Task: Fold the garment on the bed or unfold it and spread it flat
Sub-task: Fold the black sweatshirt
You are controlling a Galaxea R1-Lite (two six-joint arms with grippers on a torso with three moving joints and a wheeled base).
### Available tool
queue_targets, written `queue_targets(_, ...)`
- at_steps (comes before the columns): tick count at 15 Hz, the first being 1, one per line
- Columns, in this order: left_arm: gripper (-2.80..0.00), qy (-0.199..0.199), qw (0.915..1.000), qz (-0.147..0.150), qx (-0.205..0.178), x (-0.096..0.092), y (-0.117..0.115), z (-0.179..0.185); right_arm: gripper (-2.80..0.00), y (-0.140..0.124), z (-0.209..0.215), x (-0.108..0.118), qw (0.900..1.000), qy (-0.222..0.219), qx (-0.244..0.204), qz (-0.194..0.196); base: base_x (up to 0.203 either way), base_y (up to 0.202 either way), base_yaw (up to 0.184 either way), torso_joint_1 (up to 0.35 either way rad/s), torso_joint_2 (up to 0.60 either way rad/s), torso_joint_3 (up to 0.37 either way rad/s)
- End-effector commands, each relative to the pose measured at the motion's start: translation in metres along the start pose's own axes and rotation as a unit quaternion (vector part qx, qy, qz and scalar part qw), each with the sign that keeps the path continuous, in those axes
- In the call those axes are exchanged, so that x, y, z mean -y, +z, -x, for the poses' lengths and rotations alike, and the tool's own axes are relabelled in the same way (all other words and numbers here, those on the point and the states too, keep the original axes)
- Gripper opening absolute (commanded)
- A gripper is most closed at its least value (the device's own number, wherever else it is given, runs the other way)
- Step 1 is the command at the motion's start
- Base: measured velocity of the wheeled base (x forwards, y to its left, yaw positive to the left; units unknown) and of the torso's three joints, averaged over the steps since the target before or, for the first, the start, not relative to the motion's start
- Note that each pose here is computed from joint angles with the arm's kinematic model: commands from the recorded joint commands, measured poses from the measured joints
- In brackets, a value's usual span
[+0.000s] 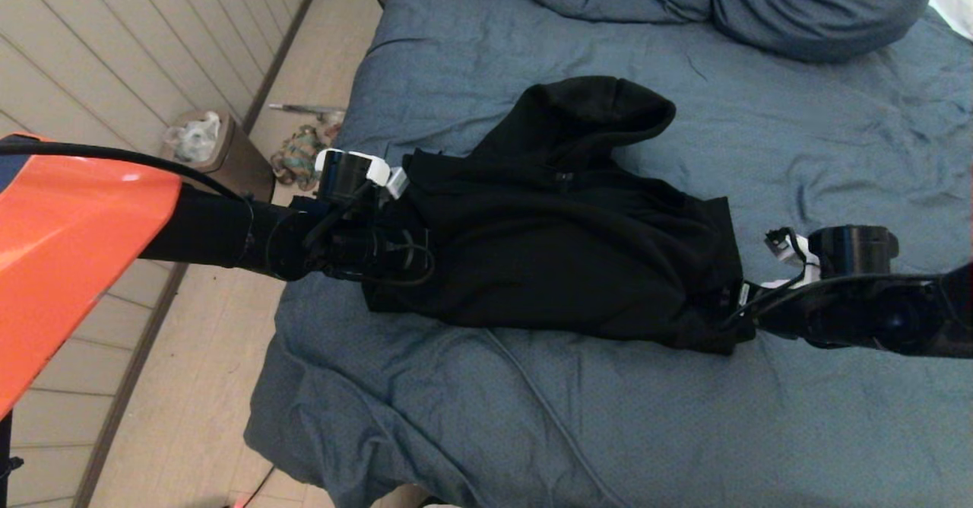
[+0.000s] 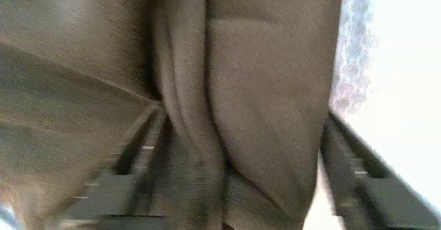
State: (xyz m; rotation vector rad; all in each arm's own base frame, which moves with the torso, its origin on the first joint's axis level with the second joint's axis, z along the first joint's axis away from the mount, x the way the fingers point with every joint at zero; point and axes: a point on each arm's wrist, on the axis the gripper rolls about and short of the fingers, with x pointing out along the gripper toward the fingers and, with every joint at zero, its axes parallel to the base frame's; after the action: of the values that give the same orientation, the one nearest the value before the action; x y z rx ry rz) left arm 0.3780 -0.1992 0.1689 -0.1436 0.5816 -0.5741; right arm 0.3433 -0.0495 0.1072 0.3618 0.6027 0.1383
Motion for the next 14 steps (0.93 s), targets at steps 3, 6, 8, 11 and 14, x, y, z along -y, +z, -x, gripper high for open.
queue_targets(3, -2.8, -0.001, 1.0, 0.001, 0.0, 0.001, 0.002, 0.004, -2.8, -0.012, -0.001, -0.024, 0.999, 0.03, 0.019, 0.002, 0.0, 0.0, 0.0, 0.0, 0.0, 0.0)
queue_targets(6, -2.8, -0.011, 0.9999, -0.005, -0.011, 0.014, -0.006, 0.011, -2.8, -0.02, 0.006, -0.054, 0.998, 0.063, 0.011, 0.002, 0.0, 0.0, 0.0, 0.0, 0.0, 0.0)
queue_targets(8, -2.8, -0.021, 0.9997, -0.014, -0.002, 0.03, -0.004, 0.03, -2.8, -0.012, 0.022, -0.065, 0.996, 0.077, 0.029, -0.017, 0.0, 0.0, 0.0, 0.0, 0.0, 0.0)
queue_targets(11, -2.8, -0.027, 0.9994, -0.017, 0.015, 0.044, 0.008, 0.075, -2.8, -0.012, 0.048, -0.073, 0.996, 0.085, 0.036, -0.022, 0.0, 0.0, 0.0, 0.0, 0.0, 0.0)
queue_targets(14, -2.8, -0.023, 0.9996, -0.006, -0.017, 0.046, -0.002, 0.109, -2.8, -0.021, 0.075, -0.075, 0.996, 0.081, 0.028, -0.02, 0.0, 0.0, 0.0, 0.0, 0.0, 0.0)
